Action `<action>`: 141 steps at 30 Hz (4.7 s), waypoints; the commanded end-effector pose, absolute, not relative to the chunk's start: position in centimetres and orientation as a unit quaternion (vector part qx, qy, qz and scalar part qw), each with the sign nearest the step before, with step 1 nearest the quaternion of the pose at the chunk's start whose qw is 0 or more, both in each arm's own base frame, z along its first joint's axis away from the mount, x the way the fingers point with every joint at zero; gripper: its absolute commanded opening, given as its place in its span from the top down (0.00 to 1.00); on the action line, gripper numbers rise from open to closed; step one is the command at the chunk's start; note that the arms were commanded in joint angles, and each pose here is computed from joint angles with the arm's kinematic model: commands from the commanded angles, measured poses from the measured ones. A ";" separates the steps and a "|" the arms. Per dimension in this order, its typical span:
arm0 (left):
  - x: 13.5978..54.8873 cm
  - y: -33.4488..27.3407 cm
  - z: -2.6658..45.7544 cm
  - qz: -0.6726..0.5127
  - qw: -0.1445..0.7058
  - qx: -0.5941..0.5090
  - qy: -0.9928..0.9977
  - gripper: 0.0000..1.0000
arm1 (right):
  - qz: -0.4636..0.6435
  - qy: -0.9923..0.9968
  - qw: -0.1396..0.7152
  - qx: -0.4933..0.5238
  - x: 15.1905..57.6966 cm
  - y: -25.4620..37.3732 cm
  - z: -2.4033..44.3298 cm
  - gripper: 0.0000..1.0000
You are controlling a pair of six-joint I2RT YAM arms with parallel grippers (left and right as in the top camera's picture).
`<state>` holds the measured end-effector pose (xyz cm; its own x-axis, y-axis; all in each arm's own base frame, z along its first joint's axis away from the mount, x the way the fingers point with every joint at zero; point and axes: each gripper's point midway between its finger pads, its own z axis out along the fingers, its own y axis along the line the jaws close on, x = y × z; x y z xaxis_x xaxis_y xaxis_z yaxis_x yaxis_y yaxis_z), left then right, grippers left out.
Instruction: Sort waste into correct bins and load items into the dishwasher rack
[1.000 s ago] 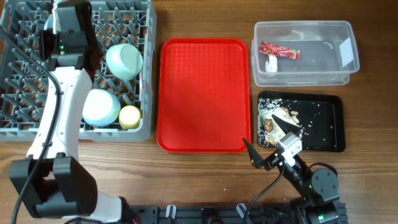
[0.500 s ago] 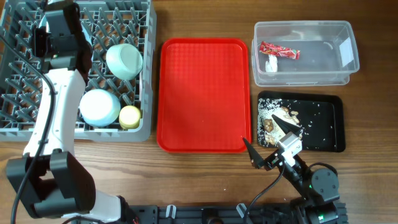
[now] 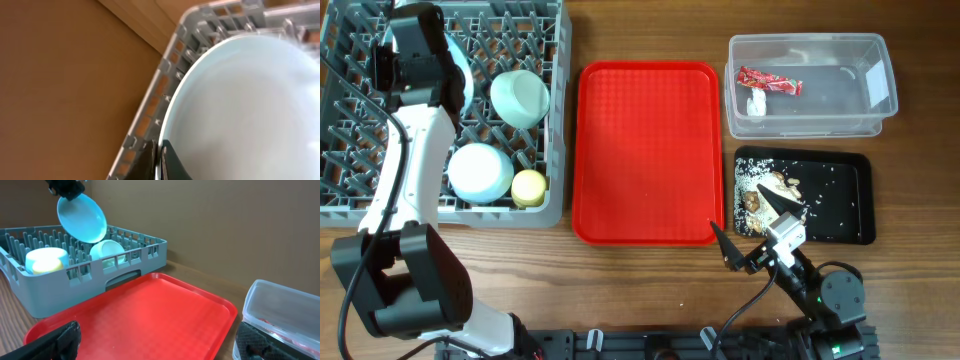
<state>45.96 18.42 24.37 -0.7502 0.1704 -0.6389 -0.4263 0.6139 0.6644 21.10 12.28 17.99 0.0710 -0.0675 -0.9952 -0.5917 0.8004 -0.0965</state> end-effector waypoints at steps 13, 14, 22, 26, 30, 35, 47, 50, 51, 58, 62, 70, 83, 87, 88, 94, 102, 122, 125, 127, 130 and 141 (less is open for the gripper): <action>45.9 17.9 24.2 0.429 0.332 -0.028 0.840 0.96 | 0.192 0.658 0.685 -0.245 21.2 12.2 17.9 0.00; 46.0 17.8 24.2 0.426 0.333 -0.026 0.841 0.96 | 0.192 0.658 0.685 -0.245 21.2 12.2 17.8 0.00; 46.4 17.3 24.3 0.414 0.344 -0.019 0.842 0.59 | 0.192 0.658 0.685 -0.245 21.2 12.2 17.8 0.00; 46.6 16.2 25.1 0.409 0.358 -0.016 0.839 0.48 | 0.192 0.658 0.685 -0.245 21.2 12.2 17.8 0.00; 46.7 13.3 27.4 0.387 0.403 -0.025 0.829 0.38 | 0.192 0.658 0.685 -0.245 21.2 12.2 17.8 0.00; 44.8 8.1 32.2 0.335 0.476 -0.042 0.812 0.27 | 0.192 0.658 0.685 -0.245 21.2 12.2 17.8 0.00; 31.8 -0.9 34.3 0.042 0.483 -0.098 0.869 0.00 | 0.192 0.658 0.685 -0.245 21.2 12.2 17.8 0.00; 28.6 -4.5 34.6 -0.065 0.466 -0.066 0.880 0.00 | 0.192 0.658 0.685 -0.245 21.2 12.2 17.8 0.00; 27.6 -5.6 34.7 -0.092 0.460 -0.048 0.882 0.00 | 0.192 0.658 0.685 -0.245 21.2 12.2 17.8 0.00; 22.0 -7.1 34.0 -0.146 0.418 -0.004 0.897 0.00 | 0.192 0.658 0.685 -0.245 21.2 12.2 17.8 0.00; 19.8 -6.4 33.0 -0.138 0.395 -0.006 0.908 0.00 | 0.192 0.658 0.685 -0.245 21.2 12.2 17.8 0.00; 20.4 -4.6 35.4 -0.104 0.479 -0.018 0.871 0.00 | 0.192 0.658 0.685 -0.245 21.2 12.2 17.8 0.00; 22.5 -5.7 29.4 -0.175 0.632 0.013 0.755 0.00 | 0.192 0.658 0.685 -0.245 21.2 12.2 17.8 0.00; 22.6 -5.5 26.1 -0.175 0.650 0.009 0.740 0.00 | 0.192 0.658 0.685 -0.245 21.2 12.2 17.8 0.00; 22.6 -5.5 24.9 -0.176 0.658 0.010 0.732 0.00 | 0.192 0.658 0.685 -0.245 21.2 12.2 17.8 0.00; 22.7 -5.1 20.3 -0.200 0.652 -0.032 0.731 0.00 | 0.192 0.658 0.685 -0.245 21.2 12.2 17.8 0.00; 23.6 -5.3 15.6 -0.195 0.632 -0.036 0.750 0.00 | 0.192 0.658 0.685 -0.245 21.2 12.2 17.8 0.00; 23.6 -5.1 15.6 -0.192 0.634 -0.040 0.748 0.00 | 0.192 0.658 0.685 -0.245 21.2 12.2 17.8 0.00; 23.6 -5.1 15.6 -0.192 0.634 -0.040 0.748 0.00 | 0.192 0.658 0.685 -0.245 21.2 12.2 17.8 0.00; 23.6 -5.1 15.6 -0.192 0.634 -0.040 0.748 0.00 | 0.192 0.658 0.685 -0.245 21.2 12.2 17.8 0.00; 23.6 -5.1 15.6 -0.192 0.634 -0.040 0.748 0.00 | 0.192 0.658 0.685 -0.245 21.2 12.2 17.8 0.00; 23.6 -5.1 15.6 -0.192 0.634 -0.040 0.748 0.00 | 0.192 0.658 0.685 -0.245 21.2 12.2 17.8 0.00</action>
